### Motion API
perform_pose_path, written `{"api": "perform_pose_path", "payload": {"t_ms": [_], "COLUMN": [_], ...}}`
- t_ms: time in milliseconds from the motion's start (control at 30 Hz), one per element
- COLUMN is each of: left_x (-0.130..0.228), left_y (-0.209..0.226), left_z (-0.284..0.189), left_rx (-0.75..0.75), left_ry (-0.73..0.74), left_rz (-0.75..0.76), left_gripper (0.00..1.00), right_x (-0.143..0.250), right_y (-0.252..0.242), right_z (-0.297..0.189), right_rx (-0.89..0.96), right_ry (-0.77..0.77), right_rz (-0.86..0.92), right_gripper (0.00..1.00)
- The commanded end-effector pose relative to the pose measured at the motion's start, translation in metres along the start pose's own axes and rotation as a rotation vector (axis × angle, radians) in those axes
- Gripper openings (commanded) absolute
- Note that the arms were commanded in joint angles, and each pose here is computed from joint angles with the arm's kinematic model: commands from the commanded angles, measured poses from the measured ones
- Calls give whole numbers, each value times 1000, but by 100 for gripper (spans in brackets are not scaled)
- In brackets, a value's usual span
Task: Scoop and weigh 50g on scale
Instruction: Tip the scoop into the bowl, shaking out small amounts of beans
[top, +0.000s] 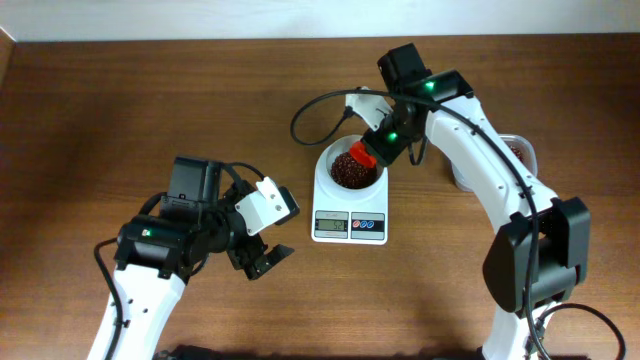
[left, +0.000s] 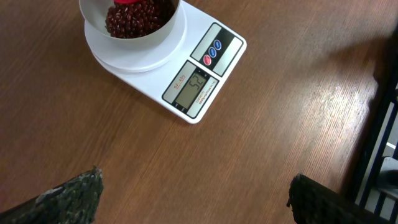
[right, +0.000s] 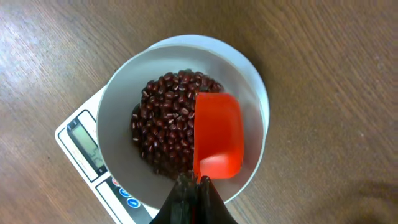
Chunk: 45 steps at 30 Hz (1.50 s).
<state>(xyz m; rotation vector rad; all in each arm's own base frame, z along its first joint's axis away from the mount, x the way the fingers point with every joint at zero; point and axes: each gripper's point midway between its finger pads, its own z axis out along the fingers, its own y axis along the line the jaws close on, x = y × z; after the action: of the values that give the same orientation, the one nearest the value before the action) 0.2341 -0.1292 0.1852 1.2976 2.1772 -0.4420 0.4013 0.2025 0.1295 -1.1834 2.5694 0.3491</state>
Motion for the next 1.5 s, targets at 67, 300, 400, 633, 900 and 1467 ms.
{"api": "perform_pose_path", "payload": {"t_ms": [67,300,400,633,900,1467], "left_x": [-7,-7,-7,-7,-7,-7], "left_y": [1,1,1,1,1,1], "left_z": [-4,-4,-4,-4,-4,-4], "left_rx": [-2,-2,-2,-2,-2,-2], "left_ry": [-25,-25,-25,-25,-25,-25], "left_rz": [20,20,20,20,20,20], "left_gripper": [99,99,99,99,99,99], "right_x": [-1,2,5,5,4,8], "right_y": [3,-2,0,21,57,16], "right_z": [9,9,14,20,15,-28], "right_rx": [6,33,25,-7,-213,-346], "right_ry": [11,25,41,73,40,-122], "right_rz": [-27,-27,-36,-69,-23,194], "right_gripper": [4,4,4,4,4,4]}}
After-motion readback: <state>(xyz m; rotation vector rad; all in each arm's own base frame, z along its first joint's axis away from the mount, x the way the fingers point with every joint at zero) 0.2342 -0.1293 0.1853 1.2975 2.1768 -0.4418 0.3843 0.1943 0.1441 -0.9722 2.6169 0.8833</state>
